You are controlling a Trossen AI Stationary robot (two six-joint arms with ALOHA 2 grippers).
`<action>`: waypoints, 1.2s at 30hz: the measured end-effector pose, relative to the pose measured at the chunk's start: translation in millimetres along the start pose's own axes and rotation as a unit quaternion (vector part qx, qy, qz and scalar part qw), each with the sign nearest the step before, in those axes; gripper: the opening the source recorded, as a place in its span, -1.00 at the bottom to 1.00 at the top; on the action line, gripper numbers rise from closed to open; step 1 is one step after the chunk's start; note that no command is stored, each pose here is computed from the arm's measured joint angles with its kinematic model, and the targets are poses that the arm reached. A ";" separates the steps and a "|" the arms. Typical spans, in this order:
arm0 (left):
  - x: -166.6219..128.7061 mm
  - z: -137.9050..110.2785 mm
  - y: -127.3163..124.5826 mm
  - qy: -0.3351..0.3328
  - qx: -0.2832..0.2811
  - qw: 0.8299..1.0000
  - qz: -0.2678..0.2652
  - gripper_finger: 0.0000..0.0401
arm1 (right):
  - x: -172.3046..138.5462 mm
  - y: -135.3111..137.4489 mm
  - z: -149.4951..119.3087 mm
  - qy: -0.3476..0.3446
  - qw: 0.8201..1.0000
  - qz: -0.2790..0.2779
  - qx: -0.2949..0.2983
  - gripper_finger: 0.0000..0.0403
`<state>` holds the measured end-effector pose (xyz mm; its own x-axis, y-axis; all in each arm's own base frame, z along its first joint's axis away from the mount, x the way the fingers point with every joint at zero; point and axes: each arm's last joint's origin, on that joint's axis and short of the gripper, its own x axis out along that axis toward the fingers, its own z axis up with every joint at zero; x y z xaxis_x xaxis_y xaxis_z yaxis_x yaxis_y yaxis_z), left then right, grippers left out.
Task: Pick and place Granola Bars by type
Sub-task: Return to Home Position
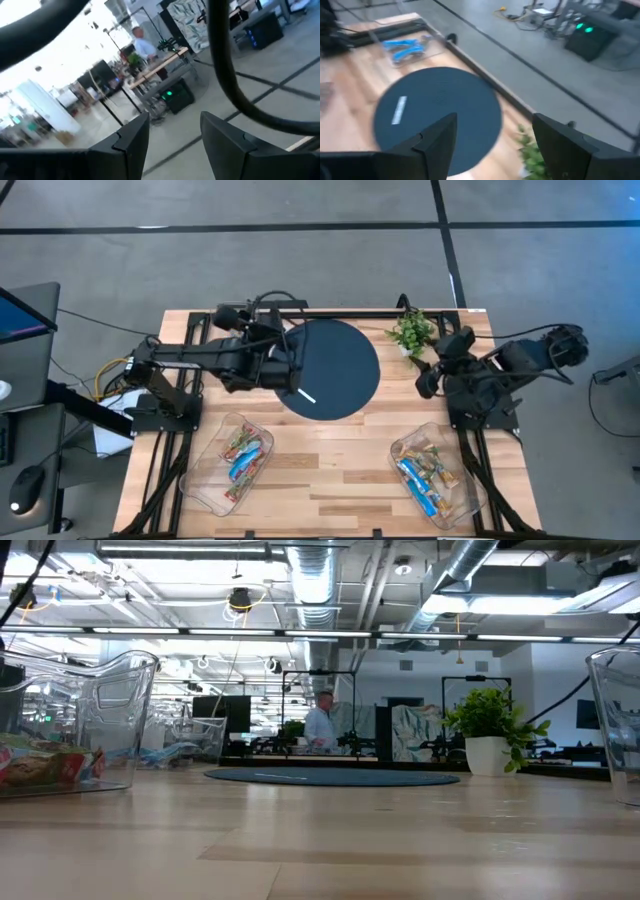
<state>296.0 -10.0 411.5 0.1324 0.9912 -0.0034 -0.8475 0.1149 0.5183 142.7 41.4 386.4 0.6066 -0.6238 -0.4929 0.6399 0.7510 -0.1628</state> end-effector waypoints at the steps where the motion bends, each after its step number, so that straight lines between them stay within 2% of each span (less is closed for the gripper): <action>1: 1.2 1.5 -2.0 0.004 -0.018 1.000 -0.001 -0.15 | 2.2 -1.8 1.1 0.000 1.000 -0.010 -0.005 0.26; 6: 7.2 13.6 -20.7 0.036 -0.160 0.986 -0.039 -0.15 | 17.1 -13.8 7.5 0.011 0.997 -0.072 -0.017 0.26; 8: 11.1 18.1 -32.4 0.050 -0.190 0.978 -0.073 -0.15 | 22.8 -18.7 9.5 0.023 0.995 -0.088 -0.028 0.26; 10: 15.2 26.0 -42.9 0.060 -0.224 0.964 -0.130 -0.15 | 27.9 -23.6 11.6 0.032 0.993 -0.104 -0.035 0.26; 12: 18.7 36.1 -52.9 0.050 -0.256 0.942 -0.211 -0.15 | 32.6 -27.8 13.5 0.044 0.992 -0.111 -0.048 0.26; 15: 19.8 52.9 -63.7 -0.024 -0.256 0.893 -0.368 -0.15 | 38.9 -32.6 16.3 0.066 0.989 -0.103 -0.084 0.26; 18: 14.2 63.8 -69.8 -0.159 -0.210 0.811 -0.522 -0.15 | 44.8 -34.1 20.9 0.079 0.987 -0.066 -0.126 0.26; 20: 8.8 67.9 -70.2 -0.230 -0.175 0.760 -0.582 -0.15 | 48.6 -32.9 25.8 0.076 0.985 -0.019 -0.156 0.26; 21: 7.1 69.6 -69.4 -0.256 -0.163 0.744 -0.595 -0.15 | 50.3 -31.9 28.7 0.070 0.982 0.010 -0.173 0.26; 22: 6.1 71.1 -68.0 -0.275 -0.155 0.737 -0.598 -0.15 | 51.9 -30.6 31.7 0.061 0.979 0.044 -0.187 0.26; 24: 6.2 71.6 -67.1 -0.284 -0.146 0.739 -0.593 -0.15 | 54.1 -27.7 38.1 0.035 0.971 0.117 -0.203 0.26; 26: 9.6 70.7 -67.4 -0.272 -0.147 0.759 -0.573 -0.15 | 55.1 -25.0 45.0 0.000 0.959 0.189 -0.210 0.26; 28: 14.8 70.3 -66.6 -0.255 -0.154 0.788 -0.539 -0.15 | 55.7 -23.9 51.7 -0.036 0.948 0.238 -0.209 0.26; 30: 21.7 68.3 -63.9 -0.225 -0.164 0.815 -0.508 -0.15 | 56.2 -24.2 58.9 -0.070 0.942 0.263 -0.195 0.26; 33: 36.1 62.7 -58.0 -0.179 -0.162 0.848 -0.472 -0.15 | 57.2 -27.3 69.8 -0.116 0.943 0.270 -0.158 0.26; 36: 52.1 59.1 -42.3 -0.151 -0.162 0.857 -0.465 -0.15 | 58.2 -31.6 77.9 -0.146 0.943 0.274 -0.123 0.26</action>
<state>369.0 32.9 439.9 0.9134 0.4053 -0.0389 -0.3959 0.9064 0.1471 194.5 -35.6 429.4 0.9415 -0.1340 -0.3094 0.0862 0.9828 -0.1633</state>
